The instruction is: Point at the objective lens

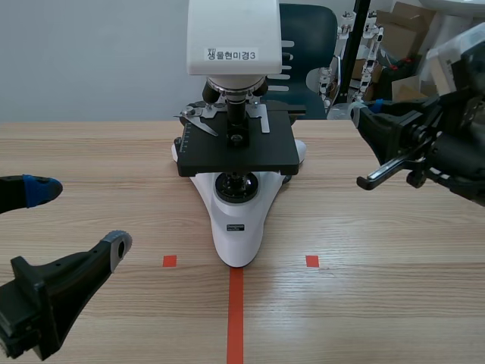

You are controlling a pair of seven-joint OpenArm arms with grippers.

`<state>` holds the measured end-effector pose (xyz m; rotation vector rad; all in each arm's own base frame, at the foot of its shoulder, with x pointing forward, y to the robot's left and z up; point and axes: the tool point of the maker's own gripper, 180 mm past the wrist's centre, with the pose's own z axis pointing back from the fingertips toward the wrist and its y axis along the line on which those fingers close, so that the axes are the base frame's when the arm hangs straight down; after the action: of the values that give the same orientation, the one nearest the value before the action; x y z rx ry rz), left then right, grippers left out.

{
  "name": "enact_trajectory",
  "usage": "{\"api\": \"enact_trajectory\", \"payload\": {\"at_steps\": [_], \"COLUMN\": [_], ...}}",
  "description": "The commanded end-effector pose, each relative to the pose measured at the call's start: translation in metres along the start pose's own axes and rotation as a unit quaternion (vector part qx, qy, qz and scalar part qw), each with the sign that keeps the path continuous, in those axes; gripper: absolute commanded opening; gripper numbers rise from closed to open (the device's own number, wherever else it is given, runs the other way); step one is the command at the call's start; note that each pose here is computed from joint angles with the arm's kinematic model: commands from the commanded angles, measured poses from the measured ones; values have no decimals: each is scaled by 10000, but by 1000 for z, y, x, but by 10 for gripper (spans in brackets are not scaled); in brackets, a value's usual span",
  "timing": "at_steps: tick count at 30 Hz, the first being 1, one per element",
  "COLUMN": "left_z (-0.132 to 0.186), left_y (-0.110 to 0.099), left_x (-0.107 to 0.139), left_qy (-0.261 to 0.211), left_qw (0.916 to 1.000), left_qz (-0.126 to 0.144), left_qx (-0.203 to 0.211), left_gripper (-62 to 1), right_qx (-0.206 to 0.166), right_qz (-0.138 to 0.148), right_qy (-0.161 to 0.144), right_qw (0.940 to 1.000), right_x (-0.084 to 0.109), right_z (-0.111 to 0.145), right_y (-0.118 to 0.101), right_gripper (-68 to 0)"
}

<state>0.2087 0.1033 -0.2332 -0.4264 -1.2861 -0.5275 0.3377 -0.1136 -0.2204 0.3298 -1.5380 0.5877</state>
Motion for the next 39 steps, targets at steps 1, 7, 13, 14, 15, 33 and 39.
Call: {"api": "enact_trajectory", "payload": {"at_steps": [1,7,13,14,15,33,39], "left_z": [-1,-1,-1,-1,-1,-1,-1], "left_y": [-2,-2,-2,-2,-2,-2,-2], "left_x": [9,9,9,9,9,9,9], "left_qy": [-165,-163,-165,-167,-165,-164,-166], "left_qw": [9999,9999,9999,9999,9999,9999,9999], "left_qz": [9,12,12,12,12,11,11], "left_qx": [-26,-25,-25,-25,-25,-25,-25], "left_gripper": [14,14,14,14,14,14,14], "right_qx": [21,253,573,631,697,1042,1048], "right_qz": [111,180,378,415,456,1153,1114], "right_qy": [-171,-87,-26,-26,-44,-369,-569], "right_qw": [9998,9995,9976,9971,9965,9872,9866], "right_x": [15,18,17,17,18,25,32], "right_z": [-6,-20,-30,-31,-33,-37,-37], "right_y": [-5,6,25,29,33,58,59], "right_gripper": [-667,-667,-667,-667,-667,-667,-667]}}
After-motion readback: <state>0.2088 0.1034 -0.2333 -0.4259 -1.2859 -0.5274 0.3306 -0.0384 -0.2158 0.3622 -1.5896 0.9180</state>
